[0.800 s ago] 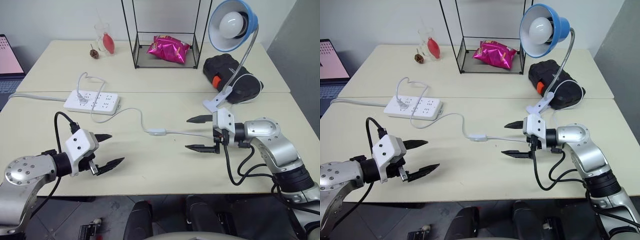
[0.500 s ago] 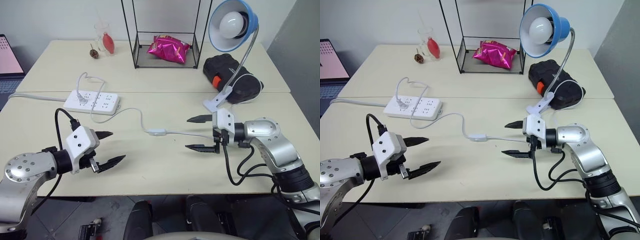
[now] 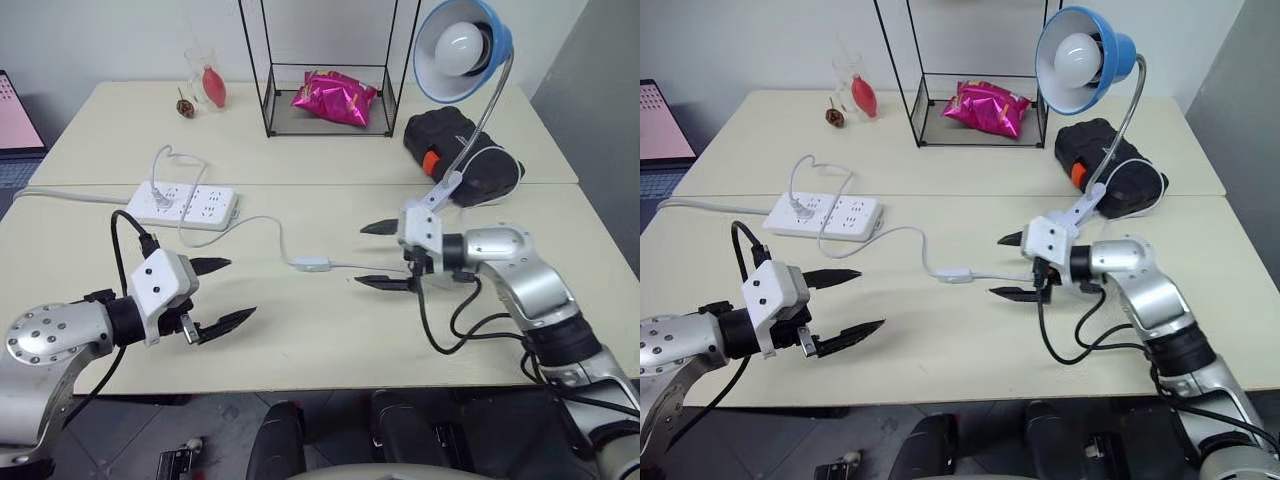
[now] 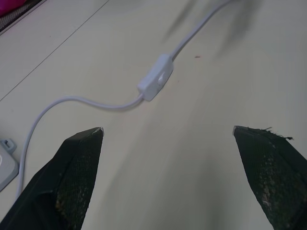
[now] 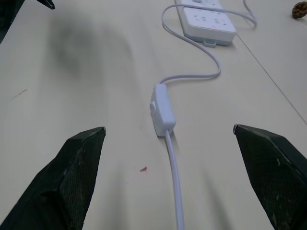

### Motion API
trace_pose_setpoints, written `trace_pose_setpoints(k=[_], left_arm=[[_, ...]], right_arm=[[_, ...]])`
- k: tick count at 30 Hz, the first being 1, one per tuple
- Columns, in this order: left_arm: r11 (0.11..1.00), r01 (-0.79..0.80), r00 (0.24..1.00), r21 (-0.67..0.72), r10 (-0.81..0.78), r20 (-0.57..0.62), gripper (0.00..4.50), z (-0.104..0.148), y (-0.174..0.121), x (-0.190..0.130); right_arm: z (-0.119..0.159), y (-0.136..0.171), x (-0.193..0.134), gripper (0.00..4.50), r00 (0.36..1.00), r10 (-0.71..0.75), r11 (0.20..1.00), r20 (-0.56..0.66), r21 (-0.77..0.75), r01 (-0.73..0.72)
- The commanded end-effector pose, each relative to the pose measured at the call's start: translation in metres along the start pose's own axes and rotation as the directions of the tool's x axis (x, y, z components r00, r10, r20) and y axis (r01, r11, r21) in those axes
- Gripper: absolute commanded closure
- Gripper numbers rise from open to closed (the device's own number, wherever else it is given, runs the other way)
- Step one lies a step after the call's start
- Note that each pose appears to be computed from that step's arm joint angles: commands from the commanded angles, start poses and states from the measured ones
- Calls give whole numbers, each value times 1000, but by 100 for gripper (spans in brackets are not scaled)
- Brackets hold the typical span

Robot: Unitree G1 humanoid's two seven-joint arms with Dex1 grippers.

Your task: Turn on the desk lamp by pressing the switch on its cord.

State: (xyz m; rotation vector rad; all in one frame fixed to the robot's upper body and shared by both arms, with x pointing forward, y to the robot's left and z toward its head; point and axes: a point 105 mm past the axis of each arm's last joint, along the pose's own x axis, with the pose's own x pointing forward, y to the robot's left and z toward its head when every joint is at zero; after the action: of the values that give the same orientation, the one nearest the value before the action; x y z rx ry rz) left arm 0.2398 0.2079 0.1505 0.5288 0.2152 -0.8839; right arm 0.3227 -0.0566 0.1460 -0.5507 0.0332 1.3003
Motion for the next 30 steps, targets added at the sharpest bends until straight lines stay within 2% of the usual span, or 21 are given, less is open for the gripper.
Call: trace_pose_setpoints(k=[1, 8, 21, 24, 28, 30], left_arm=[[999, 1, 1000, 43, -1, 6, 0, 6, 3, -5], [998, 29, 1000, 53, -29, -2, 0, 4, 3, -4], [996, 52, 999, 72, -50, -19, 0, -4, -1, -2], [996, 54, 998, 75, -53, -18, 0, -4, -1, -2], [995, 55, 998, 78, -54, -13, 0, -3, -1, 0], [995, 56, 998, 82, -55, -10, 0, -2, 0, 2]], right_arm=[[5, -11, 14, 2, 1000, -9, 1000, -12, -14, 9], [-6, -11, 40, 2, 992, 98, 995, -74, 6, -98], [-14, -16, 70, 2, 984, 156, 988, -92, 22, -154], [-18, -15, 72, 47, 981, 164, 987, -106, 16, -163], [-19, -15, 74, 156, 980, 170, 985, -105, 14, -170], [-18, -15, 73, 193, 979, 176, 984, -105, 8, -176]])
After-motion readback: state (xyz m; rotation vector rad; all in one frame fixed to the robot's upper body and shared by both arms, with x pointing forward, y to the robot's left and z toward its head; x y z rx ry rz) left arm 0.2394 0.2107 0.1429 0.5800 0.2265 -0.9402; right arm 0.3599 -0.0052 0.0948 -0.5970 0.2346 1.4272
